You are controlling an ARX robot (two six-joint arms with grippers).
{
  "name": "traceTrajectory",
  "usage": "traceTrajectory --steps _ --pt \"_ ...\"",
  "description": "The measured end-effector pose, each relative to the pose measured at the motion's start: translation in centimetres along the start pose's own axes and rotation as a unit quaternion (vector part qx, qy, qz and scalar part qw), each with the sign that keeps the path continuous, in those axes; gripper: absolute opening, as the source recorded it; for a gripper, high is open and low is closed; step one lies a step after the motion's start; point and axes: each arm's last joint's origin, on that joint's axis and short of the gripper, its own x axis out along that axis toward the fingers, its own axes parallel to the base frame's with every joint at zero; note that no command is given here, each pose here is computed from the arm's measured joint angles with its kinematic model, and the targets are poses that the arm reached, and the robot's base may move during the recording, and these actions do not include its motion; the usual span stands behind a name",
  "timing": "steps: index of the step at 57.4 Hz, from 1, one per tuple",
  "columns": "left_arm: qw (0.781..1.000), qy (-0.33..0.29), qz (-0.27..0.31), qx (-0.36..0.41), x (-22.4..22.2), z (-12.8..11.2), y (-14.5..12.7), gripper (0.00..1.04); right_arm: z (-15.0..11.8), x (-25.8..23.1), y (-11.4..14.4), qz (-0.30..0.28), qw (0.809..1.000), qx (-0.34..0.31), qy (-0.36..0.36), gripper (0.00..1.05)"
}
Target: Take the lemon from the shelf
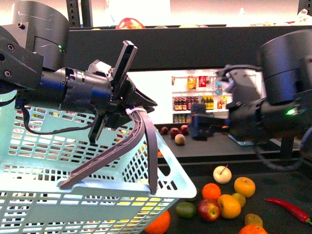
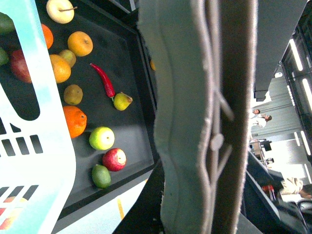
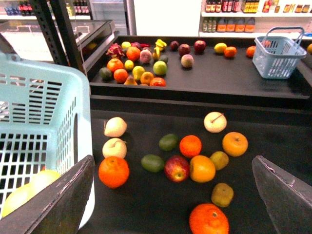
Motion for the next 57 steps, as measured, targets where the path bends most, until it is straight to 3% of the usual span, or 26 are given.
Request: traceTrajectory --steps 8,13,23,29,41,57 --pt "1.000 0.000 0.000 0.000 0.0 0.0 0.0 0.08 -1.2 -5.7 -0.1 -0.006 1.000 -0.004 0.005 0.97" --pt "1.000 0.000 0.000 0.000 0.0 0.0 0.0 0.08 -1.8 -8.9 -0.2 -0.037 0.999 -0.004 -0.010 0.94" --pt "1.000 0.000 0.000 0.000 0.0 0.0 0.0 0.08 -4.6 -14.6 -1.3 -0.056 0.998 0.000 -0.031 0.67" --pt "1.000 0.000 0.000 0.000 0.0 0.0 0.0 0.08 -7.5 -17.8 -1.0 -0.059 0.998 0.000 -0.033 0.42" --pt "1.000 0.000 0.001 0.000 0.0 0.0 0.1 0.08 -9.7 -18.9 -0.9 -0.059 0.997 -0.001 -0.047 0.04" --pt "1.000 0.001 0.000 -0.001 0.0 0.0 0.1 0.08 -11.4 -19.6 -0.8 -0.059 0.997 0.001 -0.045 0.03"
